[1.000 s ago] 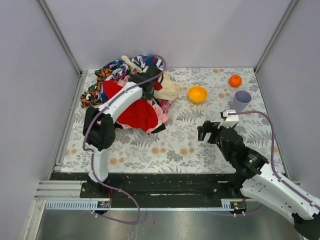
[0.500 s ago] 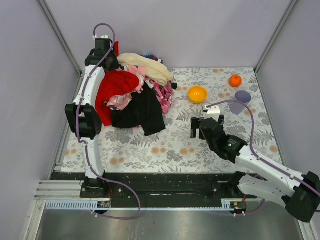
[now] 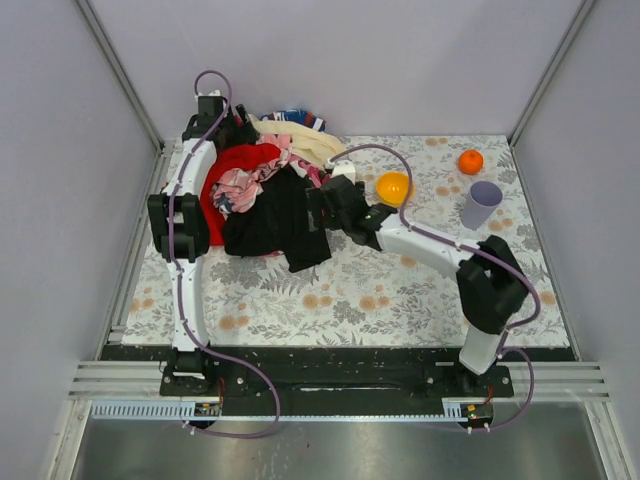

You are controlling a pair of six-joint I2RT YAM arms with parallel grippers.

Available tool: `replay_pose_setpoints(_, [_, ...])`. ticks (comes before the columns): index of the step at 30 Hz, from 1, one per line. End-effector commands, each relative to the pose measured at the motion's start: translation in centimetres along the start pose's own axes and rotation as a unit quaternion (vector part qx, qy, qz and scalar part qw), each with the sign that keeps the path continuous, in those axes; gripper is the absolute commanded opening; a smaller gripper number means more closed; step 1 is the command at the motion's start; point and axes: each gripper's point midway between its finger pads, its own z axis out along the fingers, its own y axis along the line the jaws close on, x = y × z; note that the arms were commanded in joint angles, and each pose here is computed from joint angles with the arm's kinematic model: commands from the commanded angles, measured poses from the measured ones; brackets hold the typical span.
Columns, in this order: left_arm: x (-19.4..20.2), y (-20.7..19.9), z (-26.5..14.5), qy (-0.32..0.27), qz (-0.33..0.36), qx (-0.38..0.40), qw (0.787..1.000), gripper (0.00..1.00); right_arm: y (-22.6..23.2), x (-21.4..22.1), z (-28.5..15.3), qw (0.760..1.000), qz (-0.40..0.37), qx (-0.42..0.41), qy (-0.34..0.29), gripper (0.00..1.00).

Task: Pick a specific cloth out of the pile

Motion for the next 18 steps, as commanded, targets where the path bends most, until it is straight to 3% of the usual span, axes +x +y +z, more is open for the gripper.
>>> replay_pose_setpoints(1, [-3.1, -2.4, -4.4, -0.025, 0.021, 0.028, 0.999, 0.99, 5.1, -3.7, 2.5, 0.997, 0.04, -0.069, -0.019, 0.99])
replay_pose_setpoints(7, [-7.5, -4.8, -15.2, -0.107, 0.062, 0.018, 0.992, 0.99, 7.4, -2.9, 5.4, 0.995, 0.064, -0.078, 0.002, 0.99])
replay_pose_setpoints(11, [-7.0, -4.6, -21.8, -0.139, 0.079, -0.022, 0.987, 0.99, 8.2, -1.6, 6.8, 0.998, 0.031, -0.06, 0.004, 0.99])
replay_pose_setpoints(15, [-3.8, -3.1, -26.6, -0.153, 0.087, -0.093, 0.98, 0.99, 8.6, -0.5, 8.8, 0.999, 0.02, -0.043, 0.023, 0.99])
replay_pose_setpoints(18, [0.4, -2.0, -28.9, -0.142, 0.065, -0.101, 0.982, 0.99, 9.9, 0.8, 9.8, 0.998, 0.017, -0.053, 0.036, 0.99])
